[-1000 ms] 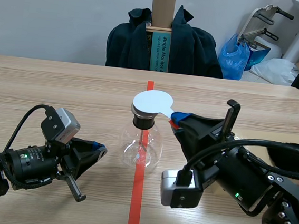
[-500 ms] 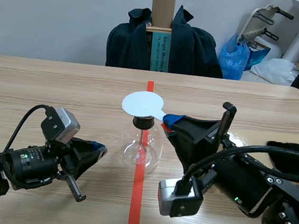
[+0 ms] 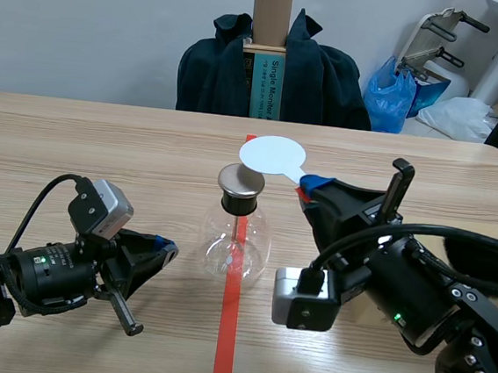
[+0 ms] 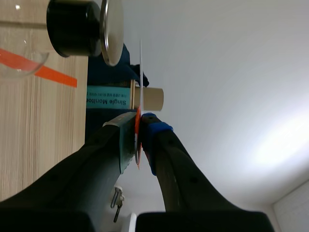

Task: Do the electroscope experiment.
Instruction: 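Move the plate toward and away from the electroscope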

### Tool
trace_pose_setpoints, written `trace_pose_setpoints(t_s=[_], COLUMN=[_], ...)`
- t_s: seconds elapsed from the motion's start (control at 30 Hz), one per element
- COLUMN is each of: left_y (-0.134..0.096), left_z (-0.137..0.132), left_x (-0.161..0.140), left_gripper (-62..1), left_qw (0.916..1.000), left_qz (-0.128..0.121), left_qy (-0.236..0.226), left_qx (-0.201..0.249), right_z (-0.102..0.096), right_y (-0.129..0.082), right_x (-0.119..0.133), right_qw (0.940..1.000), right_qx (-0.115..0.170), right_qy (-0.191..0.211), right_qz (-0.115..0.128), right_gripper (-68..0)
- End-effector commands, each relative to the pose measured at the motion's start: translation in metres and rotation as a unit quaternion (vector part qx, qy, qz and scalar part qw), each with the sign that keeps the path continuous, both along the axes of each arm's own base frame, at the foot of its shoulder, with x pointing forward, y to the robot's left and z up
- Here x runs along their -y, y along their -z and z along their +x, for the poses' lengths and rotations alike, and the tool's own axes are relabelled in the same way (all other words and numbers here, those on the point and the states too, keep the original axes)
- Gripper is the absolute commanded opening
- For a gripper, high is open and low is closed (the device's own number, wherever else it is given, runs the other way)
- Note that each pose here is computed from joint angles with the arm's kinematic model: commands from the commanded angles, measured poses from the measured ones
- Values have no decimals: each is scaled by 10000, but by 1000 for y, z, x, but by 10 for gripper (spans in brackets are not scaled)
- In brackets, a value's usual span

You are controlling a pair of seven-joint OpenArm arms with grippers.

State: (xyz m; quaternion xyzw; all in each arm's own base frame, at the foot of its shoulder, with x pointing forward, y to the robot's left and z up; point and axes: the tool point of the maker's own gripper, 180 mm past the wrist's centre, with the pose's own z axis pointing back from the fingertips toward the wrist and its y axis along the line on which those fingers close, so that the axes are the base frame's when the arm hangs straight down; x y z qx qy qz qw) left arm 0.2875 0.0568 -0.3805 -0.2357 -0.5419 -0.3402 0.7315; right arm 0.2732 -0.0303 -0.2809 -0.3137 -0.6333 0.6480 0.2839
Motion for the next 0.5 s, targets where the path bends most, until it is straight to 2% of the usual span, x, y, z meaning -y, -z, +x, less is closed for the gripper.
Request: trace_pose_setpoints(t_s=[0.0,0.27,0.47], left_y=[-11,-11,-11], left_z=[7,7,7], left_x=[6,6,6], left_gripper=[-577,-578,-578], left_qw=[9998,9998,9998], left_qz=[-144,-144,-144], left_qy=[8,8,8], left_qx=[152,152,152], right_z=[9,23,26], right_y=[-14,-16,-16], right_x=[5,27,31], right_qw=[9996,9958,9945], right_qx=[244,267,272], right_qy=[143,869,1006], right_qz=[32,68,72], right_gripper=[-669,-669,-669])
